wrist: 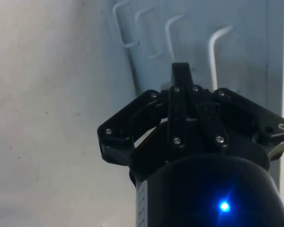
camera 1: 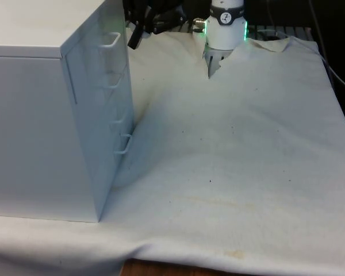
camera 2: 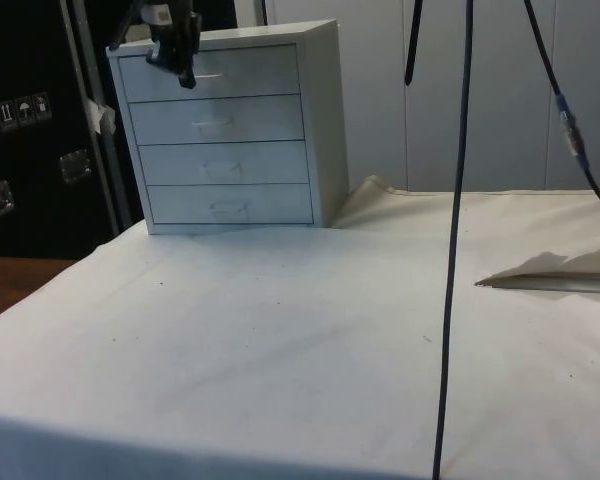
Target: Open the drawer, then close it.
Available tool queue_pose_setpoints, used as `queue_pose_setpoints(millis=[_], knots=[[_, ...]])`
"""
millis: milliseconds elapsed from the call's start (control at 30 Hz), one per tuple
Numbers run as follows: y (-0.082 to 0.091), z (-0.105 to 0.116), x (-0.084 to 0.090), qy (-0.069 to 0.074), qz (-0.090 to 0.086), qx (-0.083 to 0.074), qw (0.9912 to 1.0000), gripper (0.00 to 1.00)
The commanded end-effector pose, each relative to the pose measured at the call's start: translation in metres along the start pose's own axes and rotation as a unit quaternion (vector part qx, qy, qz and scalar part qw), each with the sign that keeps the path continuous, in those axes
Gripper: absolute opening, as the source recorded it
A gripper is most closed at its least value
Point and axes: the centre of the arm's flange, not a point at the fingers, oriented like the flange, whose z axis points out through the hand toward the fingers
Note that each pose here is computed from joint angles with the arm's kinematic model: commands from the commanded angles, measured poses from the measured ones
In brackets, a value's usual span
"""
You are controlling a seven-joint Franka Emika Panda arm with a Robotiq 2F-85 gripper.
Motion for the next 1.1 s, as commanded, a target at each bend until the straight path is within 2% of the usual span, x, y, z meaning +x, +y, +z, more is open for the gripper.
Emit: queue_pose_setpoints(millis=[0, 133, 167, 200, 400, 433, 467, 500, 633, 733, 767, 800, 1067], knots=[[-0.001, 0.000, 0.001, 0.003, 0.001, 0.011, 0.99994, 0.00], [-0.004, -0.001, 0.002, 0.007, 0.012, 0.027, 0.99954, 0.00], [-0.003, 0.000, 0.001, 0.004, 0.013, 0.020, 0.99971, 0.00], [-0.004, -0.001, 0.002, 0.007, 0.014, 0.030, 0.99942, 0.00], [-0.010, -0.008, 0.002, 0.011, 0.027, 0.049, 0.99839, 0.00], [-0.011, -0.010, 0.001, 0.011, 0.029, 0.050, 0.99829, 0.00], [-0.010, -0.006, 0.002, 0.009, 0.025, 0.043, 0.99870, 0.00], [-0.013, -0.013, 0.001, 0.013, 0.030, 0.051, 0.99817, 0.00], [-0.017, -0.024, -0.002, 0.019, 0.039, 0.057, 0.99745, 0.00], [-0.020, -0.029, -0.003, 0.021, 0.043, 0.058, 0.99714, 0.00], [-0.020, -0.026, 0.001, 0.017, 0.041, 0.059, 0.99729, 0.00], [-0.021, -0.030, -0.003, 0.022, 0.045, 0.059, 0.99702, 0.00], [-0.039, -0.032, -0.003, 0.016, 0.056, 0.062, 0.99638, 0.00]])
